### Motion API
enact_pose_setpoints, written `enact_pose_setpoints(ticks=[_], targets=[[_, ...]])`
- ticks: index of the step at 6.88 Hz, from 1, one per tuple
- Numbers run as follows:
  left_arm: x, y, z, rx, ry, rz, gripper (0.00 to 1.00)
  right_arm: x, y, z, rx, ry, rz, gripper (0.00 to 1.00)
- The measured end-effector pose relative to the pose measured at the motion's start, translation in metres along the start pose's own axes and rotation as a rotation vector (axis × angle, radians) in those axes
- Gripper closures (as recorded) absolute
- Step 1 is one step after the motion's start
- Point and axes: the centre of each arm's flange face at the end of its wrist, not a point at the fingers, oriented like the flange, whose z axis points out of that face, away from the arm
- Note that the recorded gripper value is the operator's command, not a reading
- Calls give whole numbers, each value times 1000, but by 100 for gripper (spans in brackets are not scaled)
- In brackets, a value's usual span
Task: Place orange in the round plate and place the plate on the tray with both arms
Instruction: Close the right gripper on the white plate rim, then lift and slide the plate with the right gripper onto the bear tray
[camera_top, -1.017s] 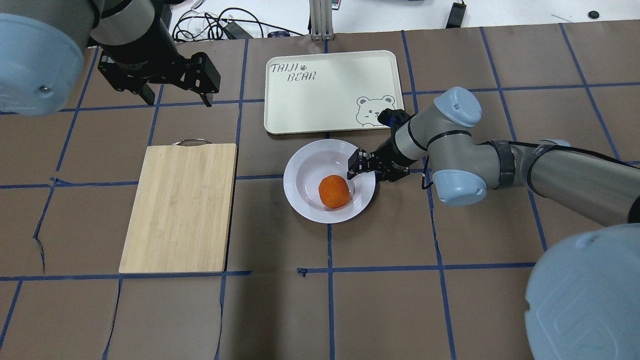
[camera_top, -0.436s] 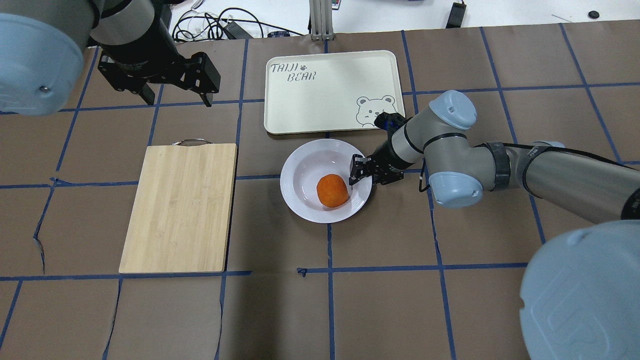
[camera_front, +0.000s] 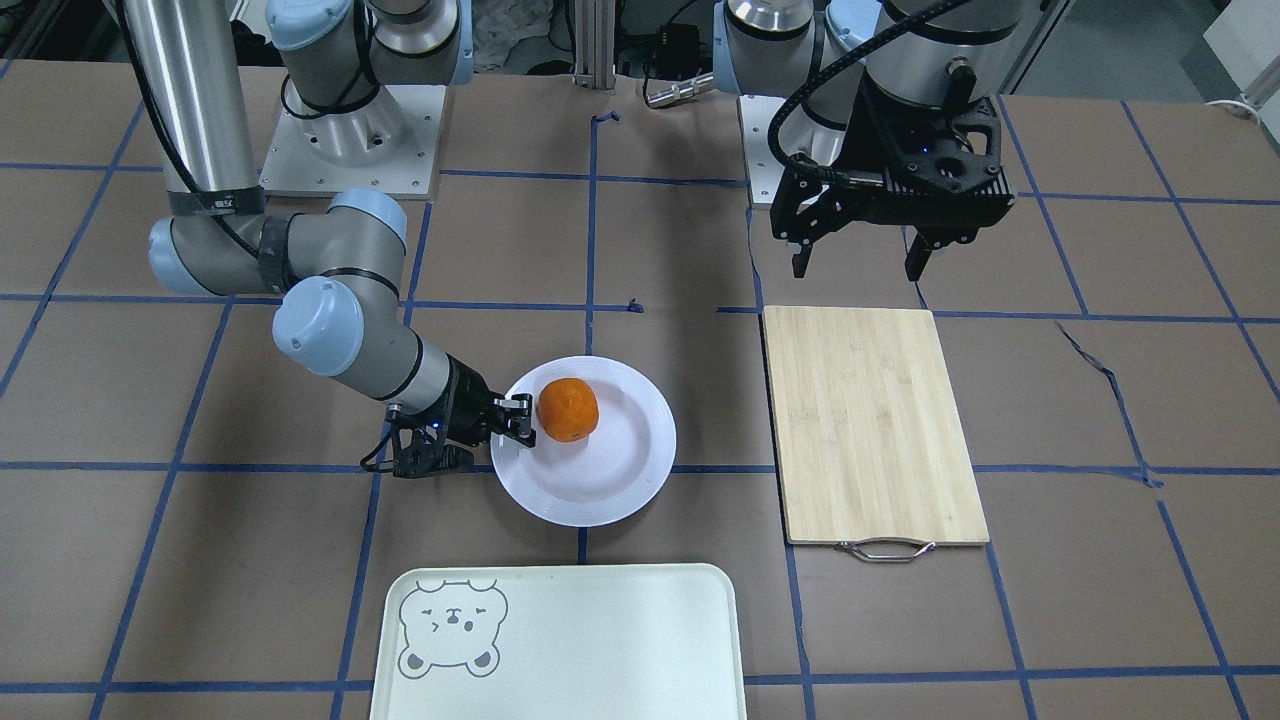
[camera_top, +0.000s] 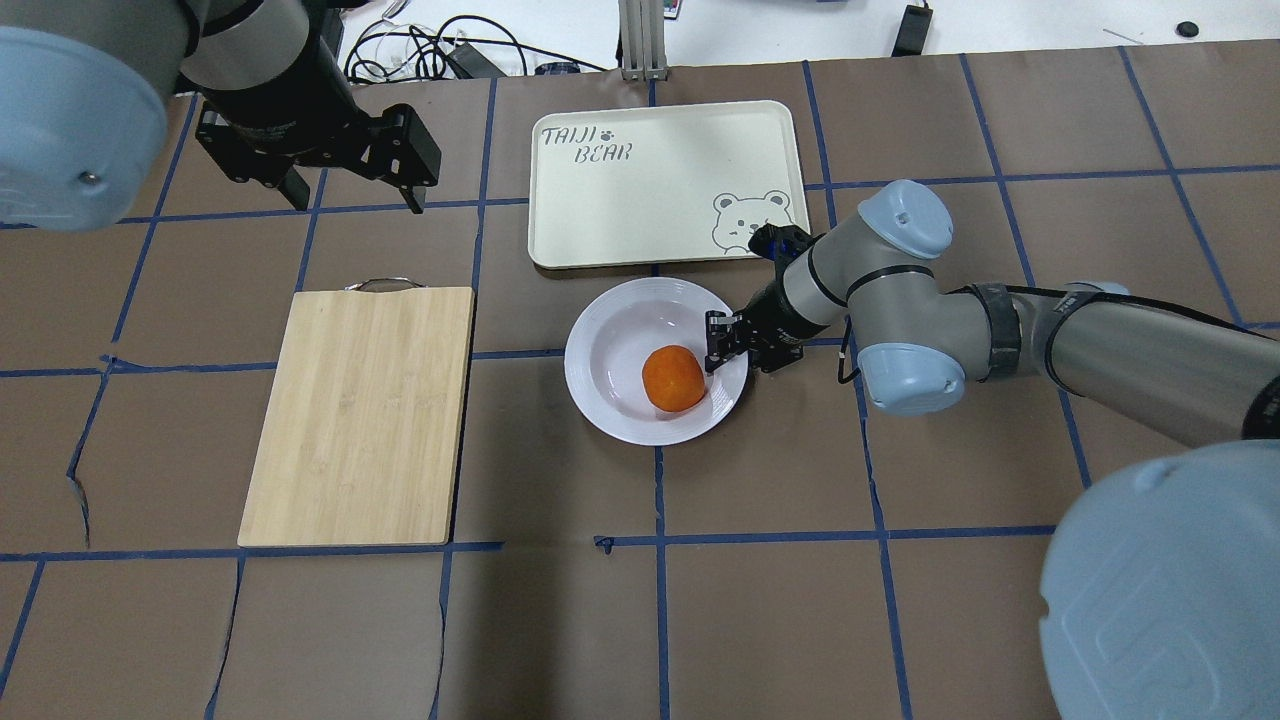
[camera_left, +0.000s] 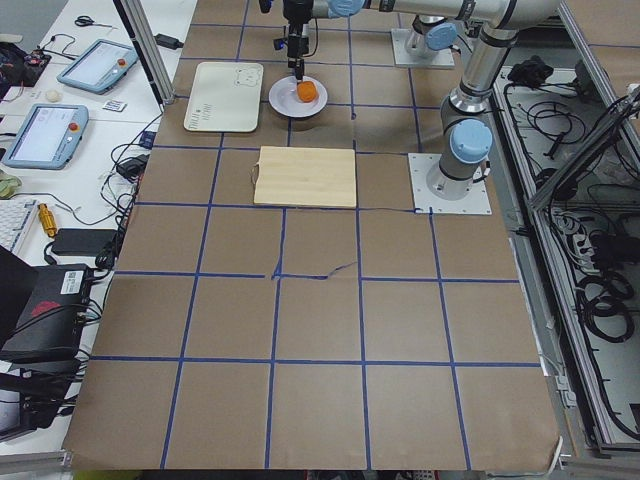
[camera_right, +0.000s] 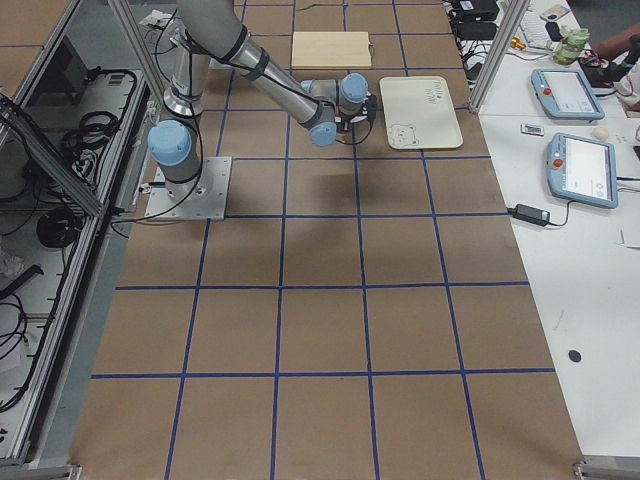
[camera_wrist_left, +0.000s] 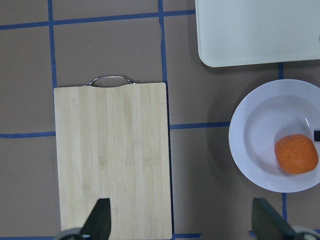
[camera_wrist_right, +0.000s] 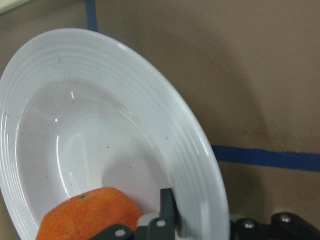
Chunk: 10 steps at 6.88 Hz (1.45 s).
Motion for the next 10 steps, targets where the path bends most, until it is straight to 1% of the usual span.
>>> enact_pose_setpoints(ticks=[1,2,3,4,5,7,8,9,10], targets=[[0,0,0,0,-1,0,0,0,0,-1,1,1,1,90],[0,0,0,0,-1,0,0,0,-1,-3,5,1,1,100],[0,0,0,0,0,0,0,-2,-5,-7,16,0,-2,100],[0,0,0,0,-1,0,0,-7,-14,-16,37,0,-9,100],[0,0,0,0,-1,0,0,-16,-28,-29,69,-3,-7,100],[0,0,0,0,0,1,0,-31,-56,-54,127,-17,23,99],[1,0,0,1,0,1,0,-37,-74,-64,145,-22,39,99],[1,0,0,0,0,1,0,-40,-103,-70,161,-26,48,99],[1,0,0,0,0,1,0,-40,-143,-67,173,-29,53,99]])
